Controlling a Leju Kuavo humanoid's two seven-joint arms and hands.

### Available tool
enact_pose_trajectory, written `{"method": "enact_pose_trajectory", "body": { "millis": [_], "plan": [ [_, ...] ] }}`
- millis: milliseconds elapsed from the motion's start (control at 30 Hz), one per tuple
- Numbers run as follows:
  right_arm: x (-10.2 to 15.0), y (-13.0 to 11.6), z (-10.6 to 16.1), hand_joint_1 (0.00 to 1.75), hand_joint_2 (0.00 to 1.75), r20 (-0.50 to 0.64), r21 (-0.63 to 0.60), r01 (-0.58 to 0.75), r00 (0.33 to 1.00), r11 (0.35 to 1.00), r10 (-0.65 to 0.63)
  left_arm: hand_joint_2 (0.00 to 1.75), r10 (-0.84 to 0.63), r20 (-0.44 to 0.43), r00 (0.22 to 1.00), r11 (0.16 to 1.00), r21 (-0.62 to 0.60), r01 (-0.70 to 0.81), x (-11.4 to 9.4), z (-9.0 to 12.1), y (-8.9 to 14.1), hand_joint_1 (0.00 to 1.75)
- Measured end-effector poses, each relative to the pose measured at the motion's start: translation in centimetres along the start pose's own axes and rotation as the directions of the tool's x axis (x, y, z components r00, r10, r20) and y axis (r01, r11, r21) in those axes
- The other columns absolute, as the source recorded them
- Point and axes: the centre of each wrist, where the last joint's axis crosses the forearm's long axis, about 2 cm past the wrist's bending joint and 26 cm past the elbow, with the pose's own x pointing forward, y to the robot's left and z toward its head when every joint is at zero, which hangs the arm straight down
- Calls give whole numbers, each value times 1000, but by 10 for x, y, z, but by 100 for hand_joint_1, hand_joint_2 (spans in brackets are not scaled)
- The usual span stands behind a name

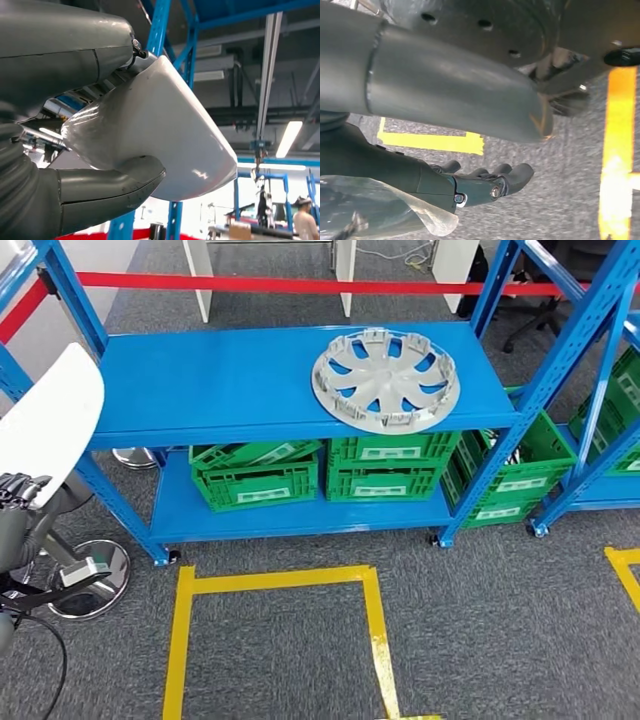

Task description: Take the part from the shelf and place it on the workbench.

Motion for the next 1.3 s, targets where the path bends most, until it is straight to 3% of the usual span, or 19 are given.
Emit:
{"method": "enact_pose_trajectory", "body": {
  "millis": [300, 667, 1300],
  "plan": [
    [-4, -6, 0, 0, 0, 13, -19, 33, 999, 999, -32, 175, 2, -14, 1000, 1000, -5, -3, -7, 7, 2, 175],
    [-5, -4, 1, 0, 0, -21, -14, 67, 998, 998, -67, 175, 37, -45, 998, 998, 45, -35, -3, -13, -2, 175],
    [-3, -7, 0, 0, 0, -21, -22, 68, 997, 997, -69, 175, 94, -87, 992, 995, 45, -90, 8, -14, -10, 175]
  ]
}}
